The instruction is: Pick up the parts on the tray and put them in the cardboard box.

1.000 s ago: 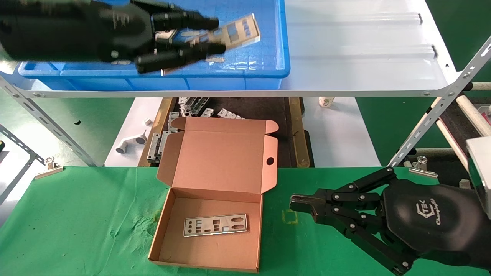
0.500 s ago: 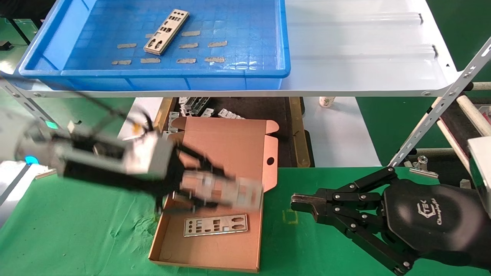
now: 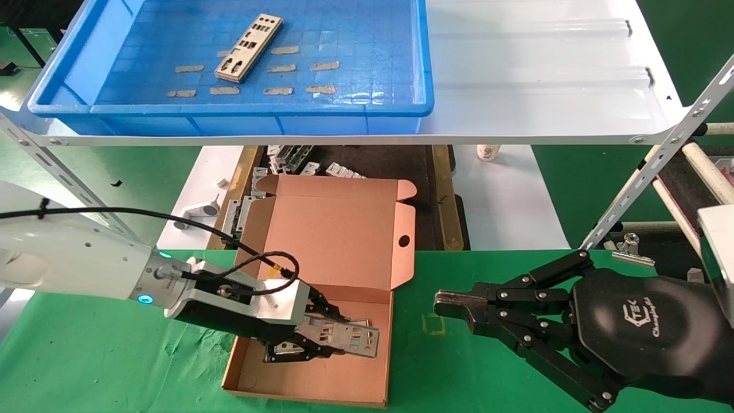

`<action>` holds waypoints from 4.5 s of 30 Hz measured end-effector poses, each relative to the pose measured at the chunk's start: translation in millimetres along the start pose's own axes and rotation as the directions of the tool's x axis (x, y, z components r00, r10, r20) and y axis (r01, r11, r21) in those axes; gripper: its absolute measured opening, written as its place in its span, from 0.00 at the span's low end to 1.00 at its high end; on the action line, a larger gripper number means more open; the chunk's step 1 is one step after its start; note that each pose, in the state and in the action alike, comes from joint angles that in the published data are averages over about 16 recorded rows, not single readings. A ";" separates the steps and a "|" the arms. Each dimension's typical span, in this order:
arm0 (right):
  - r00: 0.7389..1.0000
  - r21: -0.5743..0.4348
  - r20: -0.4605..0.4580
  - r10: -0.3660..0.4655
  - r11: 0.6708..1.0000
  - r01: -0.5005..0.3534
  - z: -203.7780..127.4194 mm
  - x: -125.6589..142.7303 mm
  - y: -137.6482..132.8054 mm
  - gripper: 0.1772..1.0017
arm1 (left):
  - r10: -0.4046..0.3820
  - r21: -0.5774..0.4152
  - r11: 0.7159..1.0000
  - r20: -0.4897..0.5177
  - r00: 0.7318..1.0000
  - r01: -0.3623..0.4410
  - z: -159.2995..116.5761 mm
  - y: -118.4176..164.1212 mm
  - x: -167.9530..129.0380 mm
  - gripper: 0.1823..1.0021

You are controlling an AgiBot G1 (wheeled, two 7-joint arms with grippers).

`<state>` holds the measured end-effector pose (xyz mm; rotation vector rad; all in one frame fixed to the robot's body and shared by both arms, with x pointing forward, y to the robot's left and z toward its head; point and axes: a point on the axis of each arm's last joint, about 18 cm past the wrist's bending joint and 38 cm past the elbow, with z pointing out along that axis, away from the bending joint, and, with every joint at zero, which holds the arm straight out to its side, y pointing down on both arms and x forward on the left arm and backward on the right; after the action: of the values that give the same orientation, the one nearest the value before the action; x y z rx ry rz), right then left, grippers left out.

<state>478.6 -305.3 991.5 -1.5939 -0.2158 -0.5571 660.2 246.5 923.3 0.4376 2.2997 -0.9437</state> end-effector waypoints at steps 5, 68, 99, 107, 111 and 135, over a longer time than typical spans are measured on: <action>1.000 0.000 0.000 0.000 1.000 0.000 0.0 0.0 0.0 0.02 | -0.022 -0.025 0.999 -0.017 1.000 0.022 10.5 10.4 4.4 0.31; 1.000 0.000 0.000 0.000 1.000 0.000 0.0 0.0 0.0 0.15 | -0.277 0.433 0.873 0.061 0.959 0.225 -58.0 -28.0 26.0 1.00; 1.000 0.000 0.000 0.000 1.000 0.000 0.0 0.0 0.0 0.89 | -0.312 0.597 0.772 0.054 0.948 0.220 -143.6 -82.2 89.9 1.00; 1.000 0.000 0.000 0.000 1.000 0.000 0.0 0.0 0.1 0.98 | -0.303 0.605 0.766 0.043 0.952 0.217 -154.7 -93.9 102.3 1.00; 1.000 0.000 0.000 0.000 1.000 0.000 0.0 0.0 0.1 0.99 | -0.302 0.606 0.766 0.041 0.953 0.216 -156.0 -95.4 103.8 1.00; 1.000 0.000 0.000 0.000 1.000 0.000 -0.1 0.0 0.1 1.00 | -0.308 0.603 0.766 0.044 0.950 0.221 -152.9 -91.7 99.9 1.00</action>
<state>478.6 -305.4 991.5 -1.5935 -0.2153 -0.5572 475.3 300.1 992.2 0.2779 1.9235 -1.7984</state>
